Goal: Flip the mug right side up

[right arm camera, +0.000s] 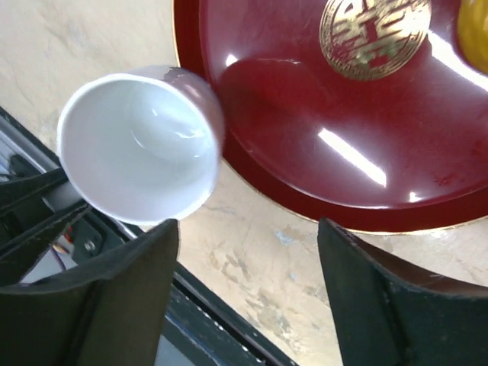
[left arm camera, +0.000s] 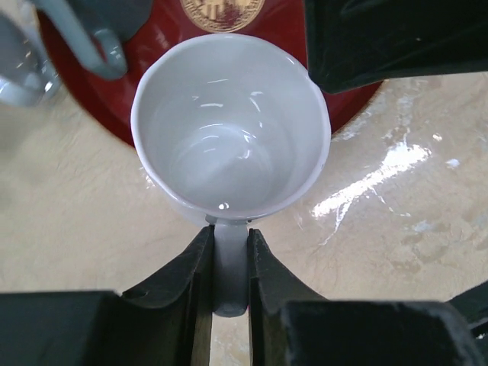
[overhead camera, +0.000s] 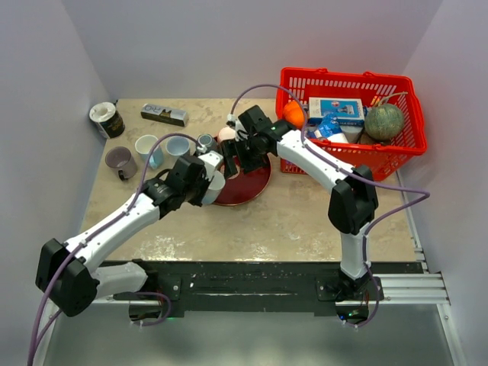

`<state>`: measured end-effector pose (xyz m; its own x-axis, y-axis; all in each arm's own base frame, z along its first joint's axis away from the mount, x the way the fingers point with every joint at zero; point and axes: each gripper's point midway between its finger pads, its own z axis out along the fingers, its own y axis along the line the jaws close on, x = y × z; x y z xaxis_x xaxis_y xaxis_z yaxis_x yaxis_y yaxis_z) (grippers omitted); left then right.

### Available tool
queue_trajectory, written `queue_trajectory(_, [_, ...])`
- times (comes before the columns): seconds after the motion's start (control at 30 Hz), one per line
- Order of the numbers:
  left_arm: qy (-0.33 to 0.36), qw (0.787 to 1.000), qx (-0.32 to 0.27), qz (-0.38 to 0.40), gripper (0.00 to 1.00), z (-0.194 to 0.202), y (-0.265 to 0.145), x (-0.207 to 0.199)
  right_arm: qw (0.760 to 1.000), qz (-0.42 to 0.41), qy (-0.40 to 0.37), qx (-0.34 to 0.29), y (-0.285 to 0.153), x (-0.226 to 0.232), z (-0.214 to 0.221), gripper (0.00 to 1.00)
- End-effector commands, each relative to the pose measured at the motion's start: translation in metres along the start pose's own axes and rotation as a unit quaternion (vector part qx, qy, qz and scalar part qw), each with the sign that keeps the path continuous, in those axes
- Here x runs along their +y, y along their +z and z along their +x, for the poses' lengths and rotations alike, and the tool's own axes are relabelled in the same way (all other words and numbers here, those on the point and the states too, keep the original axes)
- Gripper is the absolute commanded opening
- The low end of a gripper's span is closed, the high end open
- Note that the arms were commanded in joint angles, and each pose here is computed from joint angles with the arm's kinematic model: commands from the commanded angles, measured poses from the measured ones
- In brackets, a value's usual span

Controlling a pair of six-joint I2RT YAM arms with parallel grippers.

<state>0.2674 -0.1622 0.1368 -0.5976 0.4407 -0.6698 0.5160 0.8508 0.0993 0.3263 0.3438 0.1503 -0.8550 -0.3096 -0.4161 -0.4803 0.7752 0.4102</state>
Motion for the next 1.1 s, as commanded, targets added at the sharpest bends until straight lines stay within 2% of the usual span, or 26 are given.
queue_trajectory(0.0, [-0.091,0.986,-0.1,-0.096,0.0,-0.041,-0.031,0.034,0.992,0.007,0.029,-0.12,-0.048,0.009,-0.049,0.84])
queue_trajectory(0.07, [-0.132,0.974,-0.118,-0.141,0.0,-0.04,-0.042,0.05,0.988,0.009,0.044,-0.144,-0.058,0.005,-0.057,0.91])
queue_trajectory(0.1, [-0.144,0.97,-0.119,-0.158,0.0,-0.035,-0.043,0.055,0.987,0.011,0.048,-0.153,-0.062,0.003,-0.059,0.98])
queue_trajectory(0.13, [-0.171,0.96,-0.132,-0.18,0.0,-0.035,-0.05,0.063,0.985,0.019,0.053,-0.161,-0.062,-0.003,-0.06,0.99])
queue_trajectory(0.3, [-0.235,0.933,-0.135,-0.236,0.0,-0.021,-0.051,0.078,0.981,0.038,0.054,-0.185,-0.075,-0.011,-0.062,0.99])
queue_trajectory(0.33, [-0.263,0.92,-0.14,-0.256,0.0,-0.018,-0.051,0.083,0.979,0.041,0.054,-0.19,-0.075,-0.014,-0.062,0.99])
queue_trajectory(0.47, [-0.313,0.895,-0.143,-0.285,0.0,-0.008,-0.044,0.097,0.976,0.038,0.056,-0.205,-0.083,-0.014,-0.062,0.99])
queue_trajectory(0.6, [-0.365,0.872,-0.143,-0.293,0.0,0.012,-0.031,0.119,0.978,0.044,0.061,-0.196,-0.081,-0.022,-0.052,0.99])
queue_trajectory(0.7, [-0.401,0.846,-0.149,-0.318,0.0,0.029,-0.027,0.141,0.98,0.04,0.062,-0.184,-0.076,-0.024,-0.043,0.99])
queue_trajectory(0.83, [-0.421,0.813,-0.146,-0.375,0.0,0.042,-0.033,0.162,0.982,0.036,0.066,-0.172,-0.071,-0.027,-0.033,0.99])
queue_trajectory(1.07, [-0.44,0.77,-0.108,-0.448,0.0,0.077,-0.037,0.188,0.985,0.041,0.068,-0.156,-0.067,-0.035,-0.022,0.99])
